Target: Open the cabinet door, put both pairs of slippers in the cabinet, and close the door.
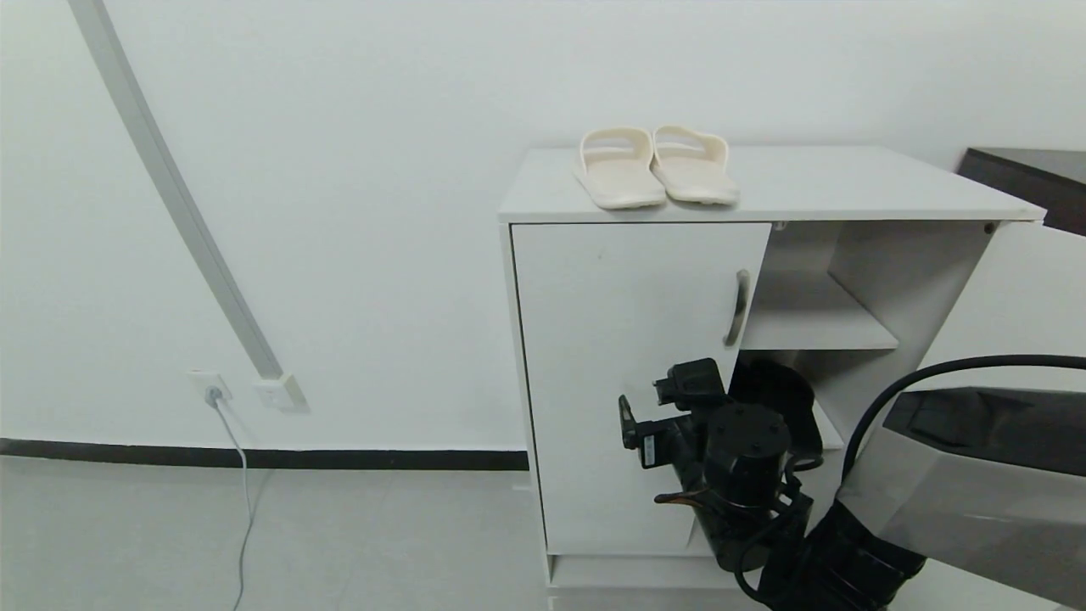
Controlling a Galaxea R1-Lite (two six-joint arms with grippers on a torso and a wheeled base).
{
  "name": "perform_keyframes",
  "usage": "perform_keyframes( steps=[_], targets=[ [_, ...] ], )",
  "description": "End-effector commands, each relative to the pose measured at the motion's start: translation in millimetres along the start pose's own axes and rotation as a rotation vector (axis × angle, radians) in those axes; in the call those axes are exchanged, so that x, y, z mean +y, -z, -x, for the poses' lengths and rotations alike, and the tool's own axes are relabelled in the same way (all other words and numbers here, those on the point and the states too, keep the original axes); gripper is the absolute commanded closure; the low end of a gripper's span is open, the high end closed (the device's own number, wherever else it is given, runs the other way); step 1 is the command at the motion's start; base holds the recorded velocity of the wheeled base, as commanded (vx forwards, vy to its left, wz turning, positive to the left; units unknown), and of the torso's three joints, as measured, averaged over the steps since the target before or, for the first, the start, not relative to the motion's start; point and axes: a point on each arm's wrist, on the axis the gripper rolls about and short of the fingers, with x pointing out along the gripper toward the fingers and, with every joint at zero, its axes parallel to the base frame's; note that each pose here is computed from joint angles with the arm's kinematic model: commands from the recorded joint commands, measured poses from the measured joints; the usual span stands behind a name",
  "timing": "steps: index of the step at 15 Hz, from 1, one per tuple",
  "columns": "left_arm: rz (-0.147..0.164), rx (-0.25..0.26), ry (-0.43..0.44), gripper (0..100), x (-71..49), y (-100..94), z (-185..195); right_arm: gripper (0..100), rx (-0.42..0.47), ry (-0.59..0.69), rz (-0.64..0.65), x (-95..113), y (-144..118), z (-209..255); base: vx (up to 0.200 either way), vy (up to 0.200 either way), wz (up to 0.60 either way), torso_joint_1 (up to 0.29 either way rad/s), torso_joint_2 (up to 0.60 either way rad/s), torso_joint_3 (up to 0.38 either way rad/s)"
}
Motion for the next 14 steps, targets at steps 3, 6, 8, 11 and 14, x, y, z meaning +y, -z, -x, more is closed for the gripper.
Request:
perform_keyframes(
  steps=[3, 6, 8, 11, 14],
  targets=[
    [0.0, 0.001, 0.0, 100, 0.0, 0.0, -0.1, 0, 0.012, 0.0, 0.01, 0.0, 4.3, 0.1, 0.0, 0.0, 0.0, 0.137, -0.47, -0.333],
    [0.0, 0.001, 0.0, 100, 0.0, 0.0, -0.1, 0, 0.013, 0.0, 0.011, 0.1, 4.9, 0.0, 0.0, 0.0, 0.0, 0.159, -0.48, -0.326],
    [0.0, 0.001, 0.0, 100, 0.0, 0.0, -0.1, 0, 0.013, 0.0, 0.011, 0.1, 4.9, 0.0, 0.0, 0.0, 0.0, 0.181, -0.49, -0.32],
    [0.0, 0.001, 0.0, 100, 0.0, 0.0, -0.1, 0, 0.015, 0.0, 0.015, 0.0, 5.2, 0.2, 0.0, 0.0, 0.0, 0.194, -0.5, -0.308],
    [0.0, 0.001, 0.0, 100, 0.0, 0.0, -0.1, 0, 0.013, 0.0, 0.017, 0.0, 5.0, 0.2, 0.0, 0.0, 0.0, 0.206, -0.52, -0.315]
  ],
)
